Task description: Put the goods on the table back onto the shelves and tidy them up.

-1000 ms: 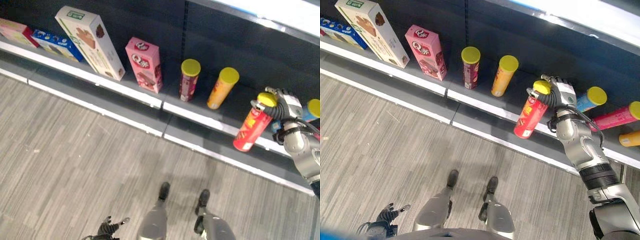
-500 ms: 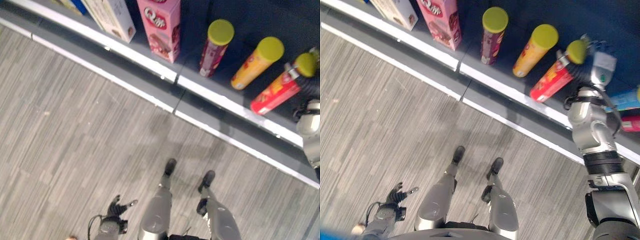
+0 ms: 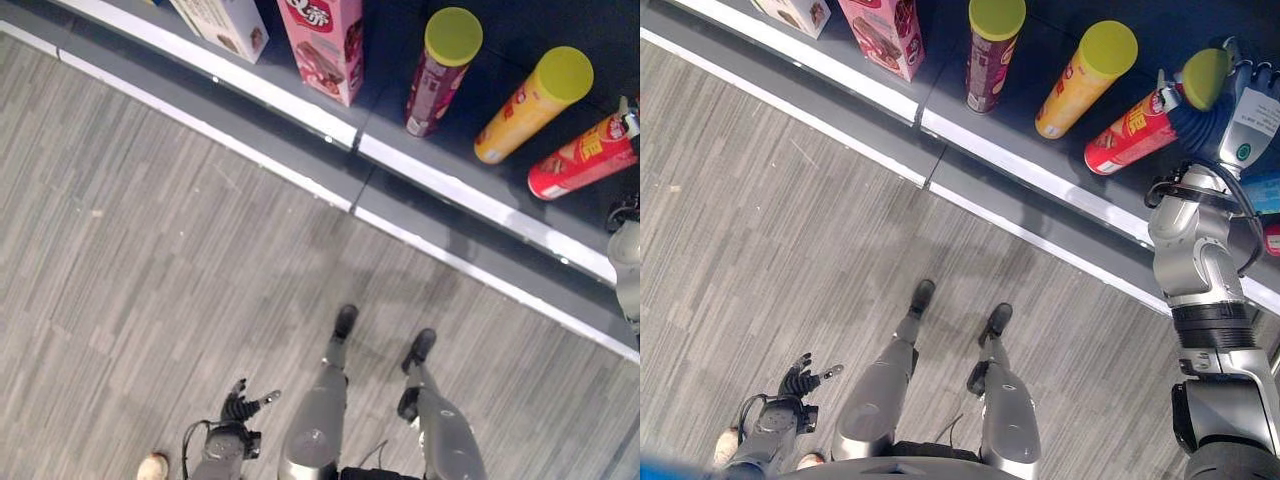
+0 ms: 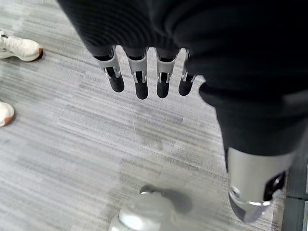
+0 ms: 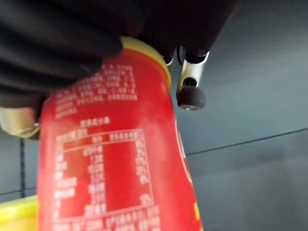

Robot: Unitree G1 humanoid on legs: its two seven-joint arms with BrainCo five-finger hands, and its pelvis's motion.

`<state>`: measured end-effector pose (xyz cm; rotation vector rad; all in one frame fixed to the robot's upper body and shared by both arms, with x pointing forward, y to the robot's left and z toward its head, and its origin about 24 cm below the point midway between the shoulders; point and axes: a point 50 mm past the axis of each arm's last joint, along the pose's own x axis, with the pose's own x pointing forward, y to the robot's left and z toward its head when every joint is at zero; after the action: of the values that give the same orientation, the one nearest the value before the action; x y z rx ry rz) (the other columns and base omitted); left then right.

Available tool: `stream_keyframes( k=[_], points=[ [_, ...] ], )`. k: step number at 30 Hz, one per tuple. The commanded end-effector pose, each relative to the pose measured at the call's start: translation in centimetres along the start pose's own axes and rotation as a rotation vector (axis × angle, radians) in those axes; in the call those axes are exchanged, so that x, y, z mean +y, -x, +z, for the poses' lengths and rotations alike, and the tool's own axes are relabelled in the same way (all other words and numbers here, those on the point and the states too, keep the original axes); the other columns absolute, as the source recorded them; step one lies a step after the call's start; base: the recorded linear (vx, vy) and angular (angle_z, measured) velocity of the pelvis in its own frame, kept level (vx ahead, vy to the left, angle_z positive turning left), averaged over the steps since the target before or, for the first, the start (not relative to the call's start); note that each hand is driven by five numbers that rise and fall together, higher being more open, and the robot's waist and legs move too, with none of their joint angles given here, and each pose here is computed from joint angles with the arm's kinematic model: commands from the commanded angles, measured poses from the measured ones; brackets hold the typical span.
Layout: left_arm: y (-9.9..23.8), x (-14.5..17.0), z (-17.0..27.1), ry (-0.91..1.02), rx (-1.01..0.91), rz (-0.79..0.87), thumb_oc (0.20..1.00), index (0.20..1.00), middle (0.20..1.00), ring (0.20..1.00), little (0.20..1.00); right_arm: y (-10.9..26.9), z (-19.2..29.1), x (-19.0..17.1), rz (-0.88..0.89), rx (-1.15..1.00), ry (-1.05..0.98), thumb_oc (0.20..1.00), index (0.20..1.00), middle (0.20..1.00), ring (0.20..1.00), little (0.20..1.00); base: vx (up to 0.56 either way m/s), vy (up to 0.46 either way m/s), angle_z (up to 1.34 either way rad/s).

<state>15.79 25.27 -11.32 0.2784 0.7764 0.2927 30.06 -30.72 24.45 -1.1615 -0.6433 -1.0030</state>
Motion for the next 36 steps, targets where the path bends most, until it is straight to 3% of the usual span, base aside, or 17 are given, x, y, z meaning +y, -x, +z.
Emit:
stream_keyframes(
  k=[1, 36],
  points=[
    [0.3, 0.3, -1.9, -0.025, 0.072, 0.021, 1.0, 1.0, 1.0, 1.0, 1.0, -1.8, 0.1, -2.3, -0.144, -0.043, 0.022, 0.2, 0.2, 0.2, 0.2, 0.2, 0.0, 0.0, 0.0],
    [-0.2, 0.0, -1.3, -0.038, 0.065, 0.015, 1.0, 1.0, 1.0, 1.0, 1.0, -2.8, -0.4, -1.6, -0.091, -0.052, 0.077, 0.2, 0.2, 0.2, 0.2, 0.2, 0.0, 0.0, 0.0]
  ],
)
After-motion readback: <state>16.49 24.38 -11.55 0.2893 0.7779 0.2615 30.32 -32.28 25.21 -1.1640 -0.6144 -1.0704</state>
